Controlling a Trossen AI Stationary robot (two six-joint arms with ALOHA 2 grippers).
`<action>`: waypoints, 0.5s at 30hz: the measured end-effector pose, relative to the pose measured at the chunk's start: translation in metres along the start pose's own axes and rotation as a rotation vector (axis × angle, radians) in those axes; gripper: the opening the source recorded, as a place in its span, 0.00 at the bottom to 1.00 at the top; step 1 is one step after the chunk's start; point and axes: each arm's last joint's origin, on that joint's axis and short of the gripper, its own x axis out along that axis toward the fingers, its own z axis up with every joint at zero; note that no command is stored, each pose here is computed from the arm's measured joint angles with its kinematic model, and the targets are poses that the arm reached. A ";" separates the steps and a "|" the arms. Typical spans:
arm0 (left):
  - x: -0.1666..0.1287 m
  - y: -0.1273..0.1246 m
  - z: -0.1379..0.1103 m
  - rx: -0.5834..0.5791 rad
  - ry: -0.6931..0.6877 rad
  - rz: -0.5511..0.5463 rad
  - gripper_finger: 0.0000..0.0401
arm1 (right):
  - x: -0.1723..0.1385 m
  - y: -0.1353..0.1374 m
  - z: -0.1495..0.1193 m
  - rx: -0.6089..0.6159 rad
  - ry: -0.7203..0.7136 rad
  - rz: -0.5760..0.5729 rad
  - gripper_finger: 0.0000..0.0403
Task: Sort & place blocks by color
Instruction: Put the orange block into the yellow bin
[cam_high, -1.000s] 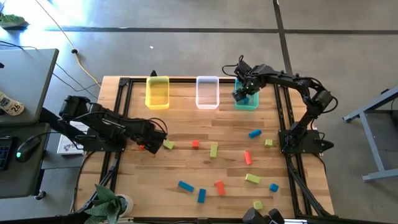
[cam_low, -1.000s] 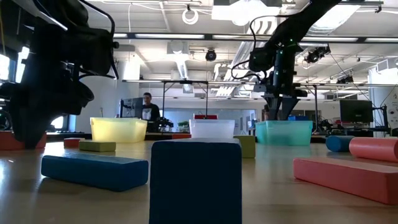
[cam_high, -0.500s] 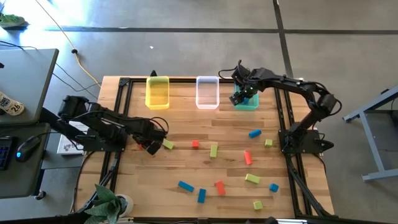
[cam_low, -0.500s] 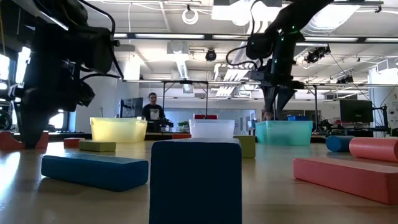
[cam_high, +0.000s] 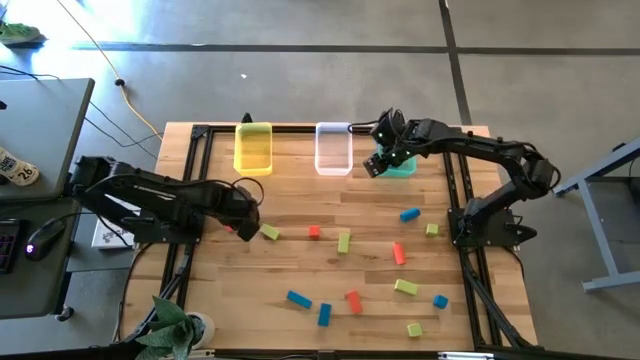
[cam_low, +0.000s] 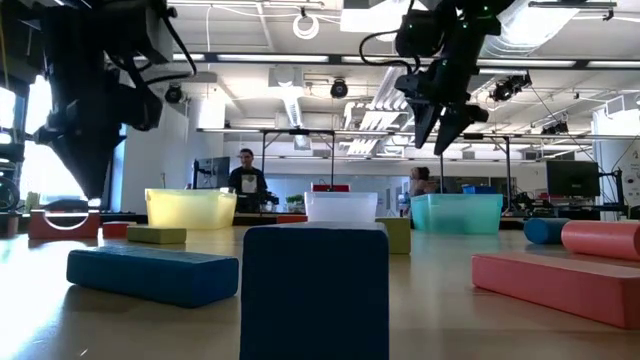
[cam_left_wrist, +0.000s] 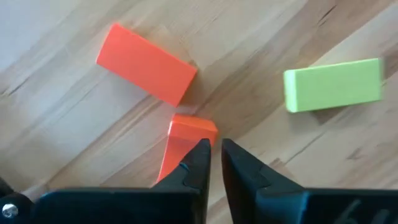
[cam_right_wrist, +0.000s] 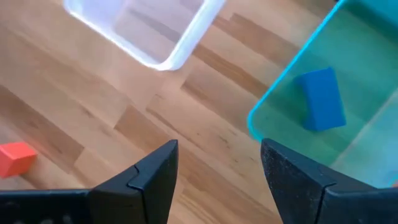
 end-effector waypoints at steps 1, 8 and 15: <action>-0.002 0.001 0.000 -0.001 -0.009 -0.007 0.05 | 0.000 0.002 -0.001 -0.006 0.003 0.002 0.53; -0.006 0.007 0.004 0.026 -0.035 -0.013 0.08 | -0.001 0.011 -0.006 -0.018 -0.001 0.007 0.53; -0.004 0.018 0.011 0.025 0.067 -0.033 0.25 | -0.001 0.013 -0.007 -0.008 -0.003 0.006 0.53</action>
